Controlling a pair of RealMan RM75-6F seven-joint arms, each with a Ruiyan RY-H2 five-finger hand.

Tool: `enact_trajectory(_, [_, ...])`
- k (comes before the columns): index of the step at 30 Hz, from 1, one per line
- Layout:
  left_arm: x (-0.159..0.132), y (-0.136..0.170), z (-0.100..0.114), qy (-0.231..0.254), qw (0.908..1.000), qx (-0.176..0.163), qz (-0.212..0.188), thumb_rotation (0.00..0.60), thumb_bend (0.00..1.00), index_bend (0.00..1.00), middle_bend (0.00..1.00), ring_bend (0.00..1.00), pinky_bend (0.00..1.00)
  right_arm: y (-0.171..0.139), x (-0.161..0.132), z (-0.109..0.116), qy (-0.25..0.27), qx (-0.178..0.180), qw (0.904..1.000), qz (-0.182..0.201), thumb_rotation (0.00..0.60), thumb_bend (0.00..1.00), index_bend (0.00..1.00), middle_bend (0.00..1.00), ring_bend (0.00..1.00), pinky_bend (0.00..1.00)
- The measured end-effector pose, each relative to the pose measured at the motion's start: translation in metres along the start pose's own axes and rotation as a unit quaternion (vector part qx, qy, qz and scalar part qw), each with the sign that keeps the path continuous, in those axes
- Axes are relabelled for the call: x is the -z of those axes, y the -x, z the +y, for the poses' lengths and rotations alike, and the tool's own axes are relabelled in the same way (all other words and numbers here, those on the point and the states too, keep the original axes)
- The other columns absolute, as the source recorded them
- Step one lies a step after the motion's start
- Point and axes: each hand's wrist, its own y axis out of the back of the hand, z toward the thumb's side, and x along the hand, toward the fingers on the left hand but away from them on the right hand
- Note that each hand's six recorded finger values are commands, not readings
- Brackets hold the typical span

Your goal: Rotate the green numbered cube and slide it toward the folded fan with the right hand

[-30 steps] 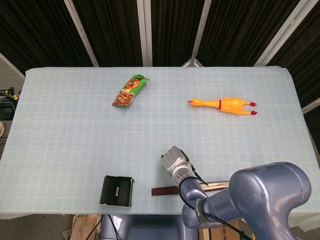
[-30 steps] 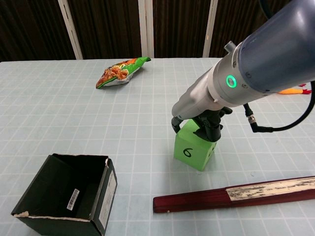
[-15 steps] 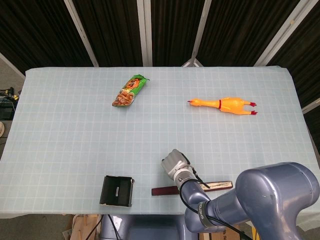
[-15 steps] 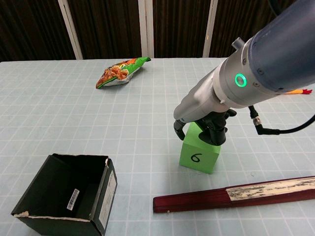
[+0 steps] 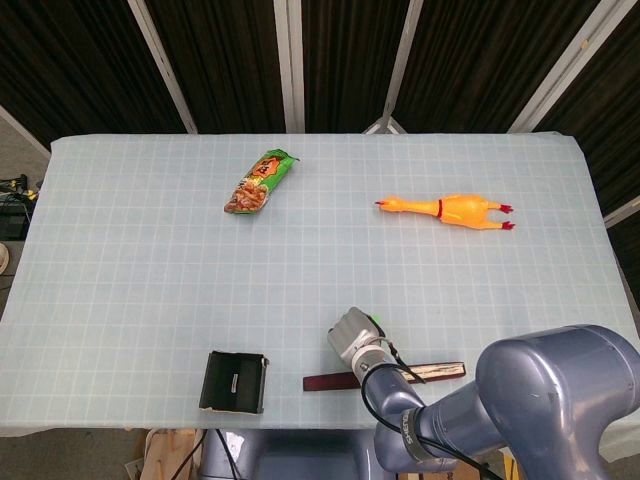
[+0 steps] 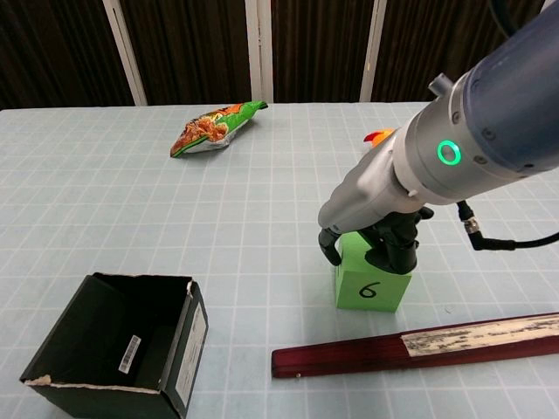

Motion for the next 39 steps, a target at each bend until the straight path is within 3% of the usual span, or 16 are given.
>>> enact_trajectory(5, [0.0,0.0,0.0,0.0,1.0,0.0,0.0,0.6,0.26,0.03,0.0,0.04,0.16,-0.002,0.0,0.001,-0.006,0.003,1.0,-0.001,0.6,0.73,0.22,0.83,0.86,0.71])
enact_trajectory(11, [0.0,-0.001,0.0,0.0,1.0,0.002,0.001,0.6,0.26,0.03,0.0,0.04,0.16,-0.002,-0.002,0.015,0.017,0.036,0.9991,0.014,0.6,0.73,0.22,0.83,0.86,0.71])
enact_trajectory(17, [0.003,-0.002,0.002,0.003,1.0,0.0,0.005,0.6,0.26,0.03,0.0,0.04,0.16,0.001,0.021,0.038,0.095,0.096,0.9908,0.009,0.6,0.73,0.22,0.82,0.84,0.71])
enact_trajectory(20, [0.005,-0.003,0.002,0.004,1.0,0.0,0.007,0.6,0.26,0.03,0.0,0.04,0.16,0.002,0.045,0.046,0.155,0.126,0.9799,-0.004,0.6,0.73,0.19,0.66,0.71,0.62])
enact_trajectory(23, [0.004,-0.004,0.001,0.004,1.0,0.003,0.007,0.6,0.26,0.03,0.0,0.04,0.16,0.003,0.075,0.049,0.224,0.156,0.9618,-0.022,0.6,0.71,0.18,0.45,0.53,0.48])
enact_trajectory(27, [0.003,-0.003,0.001,0.004,1.0,0.004,0.006,0.6,0.26,0.03,0.0,0.04,0.16,0.0,0.126,0.039,0.325,0.197,0.9233,-0.056,0.6,0.61,0.18,0.29,0.36,0.33])
enact_trajectory(33, [0.003,-0.001,0.0,0.002,1.0,0.004,0.006,0.6,0.26,0.03,0.0,0.04,0.16,-0.02,0.199,0.005,0.421,0.255,0.8627,-0.116,0.6,0.53,0.17,0.18,0.22,0.22])
enact_trajectory(36, [0.001,-0.001,-0.001,0.001,1.0,0.005,0.003,0.6,0.26,0.03,0.0,0.04,0.16,-0.033,0.226,-0.014,0.439,0.284,0.8407,-0.141,0.6,0.46,0.15,0.14,0.19,0.18])
enact_trajectory(39, [0.0,0.0,-0.002,-0.001,1.0,0.007,0.001,0.6,0.26,0.03,0.0,0.04,0.16,-0.048,0.245,-0.035,0.437,0.306,0.8295,-0.164,0.6,0.45,0.15,0.14,0.18,0.17])
